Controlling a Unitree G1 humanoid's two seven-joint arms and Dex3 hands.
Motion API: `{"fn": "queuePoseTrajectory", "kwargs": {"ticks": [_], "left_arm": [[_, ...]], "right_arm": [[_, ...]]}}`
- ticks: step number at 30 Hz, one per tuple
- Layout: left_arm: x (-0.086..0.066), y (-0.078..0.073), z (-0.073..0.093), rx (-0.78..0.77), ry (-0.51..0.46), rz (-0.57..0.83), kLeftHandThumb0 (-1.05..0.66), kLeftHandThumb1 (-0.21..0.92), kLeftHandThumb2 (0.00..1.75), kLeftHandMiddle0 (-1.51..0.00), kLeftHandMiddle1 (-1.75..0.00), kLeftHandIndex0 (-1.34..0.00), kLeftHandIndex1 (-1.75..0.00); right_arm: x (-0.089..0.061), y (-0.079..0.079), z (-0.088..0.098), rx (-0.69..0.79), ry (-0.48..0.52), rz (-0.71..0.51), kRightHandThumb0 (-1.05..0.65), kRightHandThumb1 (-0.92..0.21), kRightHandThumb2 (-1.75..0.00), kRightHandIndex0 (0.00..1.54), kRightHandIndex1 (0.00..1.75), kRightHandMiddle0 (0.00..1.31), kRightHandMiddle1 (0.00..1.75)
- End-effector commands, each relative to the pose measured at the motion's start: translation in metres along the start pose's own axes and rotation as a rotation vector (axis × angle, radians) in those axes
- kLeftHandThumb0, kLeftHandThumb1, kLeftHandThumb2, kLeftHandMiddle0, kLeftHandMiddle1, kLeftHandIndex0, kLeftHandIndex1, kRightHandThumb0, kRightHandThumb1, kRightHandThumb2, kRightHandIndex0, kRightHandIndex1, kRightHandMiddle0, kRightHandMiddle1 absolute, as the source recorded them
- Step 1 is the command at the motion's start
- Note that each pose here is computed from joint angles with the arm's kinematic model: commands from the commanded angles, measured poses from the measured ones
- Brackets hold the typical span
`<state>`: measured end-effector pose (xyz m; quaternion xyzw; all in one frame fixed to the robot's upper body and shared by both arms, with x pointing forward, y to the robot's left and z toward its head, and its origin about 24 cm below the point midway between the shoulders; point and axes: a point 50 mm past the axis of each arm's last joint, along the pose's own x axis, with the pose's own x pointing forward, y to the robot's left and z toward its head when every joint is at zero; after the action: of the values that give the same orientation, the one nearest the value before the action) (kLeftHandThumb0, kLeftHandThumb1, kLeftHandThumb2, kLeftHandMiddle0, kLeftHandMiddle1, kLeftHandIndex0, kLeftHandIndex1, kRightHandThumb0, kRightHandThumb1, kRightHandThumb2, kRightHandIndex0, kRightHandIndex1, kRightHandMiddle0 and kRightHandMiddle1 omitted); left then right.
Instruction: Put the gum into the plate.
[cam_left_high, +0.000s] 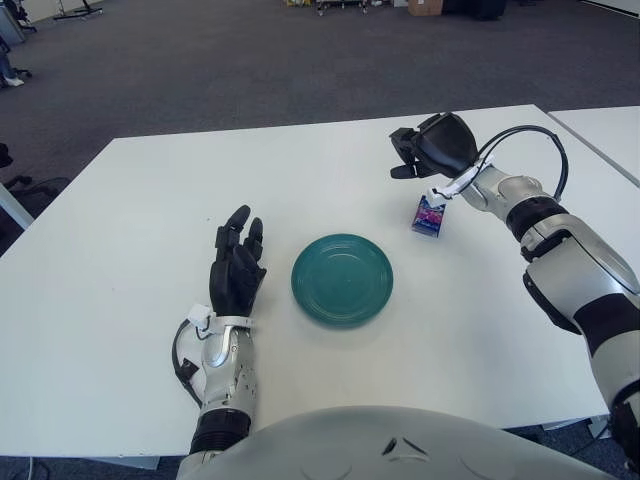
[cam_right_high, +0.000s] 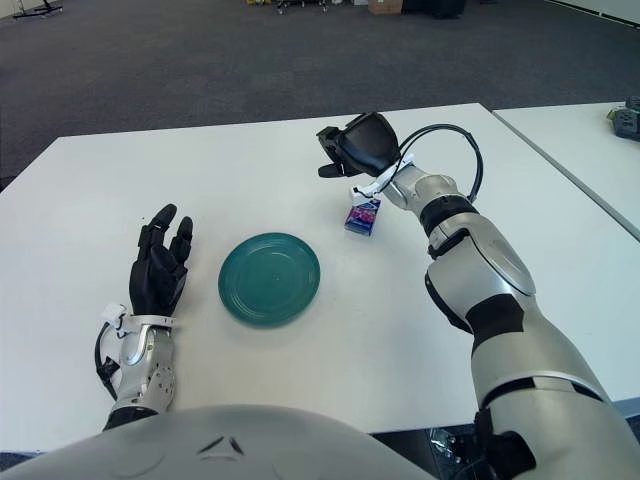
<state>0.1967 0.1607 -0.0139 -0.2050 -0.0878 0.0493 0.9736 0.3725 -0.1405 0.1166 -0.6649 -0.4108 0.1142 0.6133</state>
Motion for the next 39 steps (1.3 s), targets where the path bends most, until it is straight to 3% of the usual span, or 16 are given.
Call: {"fn": "queuePoseTrajectory", "kwargs": {"ticks": [1,6,8,10,11,13,14,16,19,22,29,39], "left_arm": [[-0.034,0.000,-0.035,-0.065,0.152,0.108,-0.87,0.92,0.87,-0.24,0.00,0.00,-0.81],[-0.034,0.000,-0.034,-0.071,0.149,0.109,-0.86,0.92,0.88,-0.24,0.00,0.00,-0.79],[-0.034,0.000,-0.034,-0.075,0.147,0.110,-0.86,0.92,0.88,-0.24,0.00,0.00,-0.79],[-0.035,0.001,-0.034,-0.078,0.148,0.113,-0.86,0.92,0.89,-0.25,0.00,0.00,-0.79],[-0.035,0.001,-0.034,-0.079,0.149,0.114,-0.86,0.92,0.89,-0.25,0.00,0.00,-0.79],[-0.035,0.001,-0.034,-0.079,0.151,0.117,-0.85,0.92,0.90,-0.25,-0.01,0.00,-0.78],[-0.036,0.001,-0.035,-0.077,0.151,0.116,-0.85,0.92,0.91,-0.25,-0.01,0.00,-0.78],[-0.036,0.001,-0.034,-0.075,0.151,0.114,-0.85,0.92,0.92,-0.25,0.00,0.00,-0.76],[-0.035,0.001,-0.034,-0.075,0.149,0.111,-0.86,0.92,0.91,-0.24,0.00,0.00,-0.76],[-0.035,0.002,-0.034,-0.080,0.148,0.108,-0.86,0.92,0.90,-0.24,0.00,0.00,-0.77],[-0.038,0.002,-0.033,-0.076,0.149,0.110,-0.87,0.92,0.90,-0.23,0.00,0.00,-0.75],[-0.039,0.002,-0.031,-0.057,0.156,0.109,-0.88,0.92,0.93,-0.21,0.00,0.00,-0.70]], "right_arm": [[0.008,-0.011,-0.010,-0.070,0.006,-0.006,-0.48,-0.91,-0.61,1.27,1.75,1.00,1.75],[0.006,-0.005,-0.015,-0.075,0.064,0.070,-0.49,-0.91,-0.60,1.16,1.75,0.91,1.75],[0.004,-0.001,-0.015,-0.057,0.089,0.112,-0.53,-0.91,-0.60,0.99,1.75,0.74,1.75],[0.003,0.002,-0.015,-0.034,0.104,0.162,-0.63,-0.92,-0.63,0.62,1.75,0.45,1.75],[0.003,0.003,-0.015,-0.024,0.110,0.187,-0.67,-0.92,-0.64,0.52,1.63,0.36,1.67],[0.003,0.006,-0.015,-0.008,0.117,0.244,-0.78,-0.92,-0.66,0.30,1.16,0.15,1.37],[0.003,0.007,-0.016,-0.001,0.121,0.272,-0.80,-0.92,-0.66,0.27,1.07,0.12,1.31],[0.002,0.009,-0.016,0.011,0.130,0.322,-0.86,-0.92,-0.66,0.23,0.65,0.05,1.09],[0.002,0.010,-0.017,0.021,0.141,0.374,-0.90,-0.92,-0.67,0.22,0.30,0.02,0.89],[0.002,0.011,-0.019,0.020,0.144,0.422,-0.92,-0.92,-0.68,0.20,0.15,0.00,0.76],[0.000,0.011,-0.023,-0.025,0.119,0.516,-0.99,-0.92,-0.72,0.11,0.03,0.00,0.49],[-0.003,0.012,-0.020,-0.133,-0.008,0.606,-1.05,-0.92,-0.75,0.01,0.00,0.00,0.16]]}}
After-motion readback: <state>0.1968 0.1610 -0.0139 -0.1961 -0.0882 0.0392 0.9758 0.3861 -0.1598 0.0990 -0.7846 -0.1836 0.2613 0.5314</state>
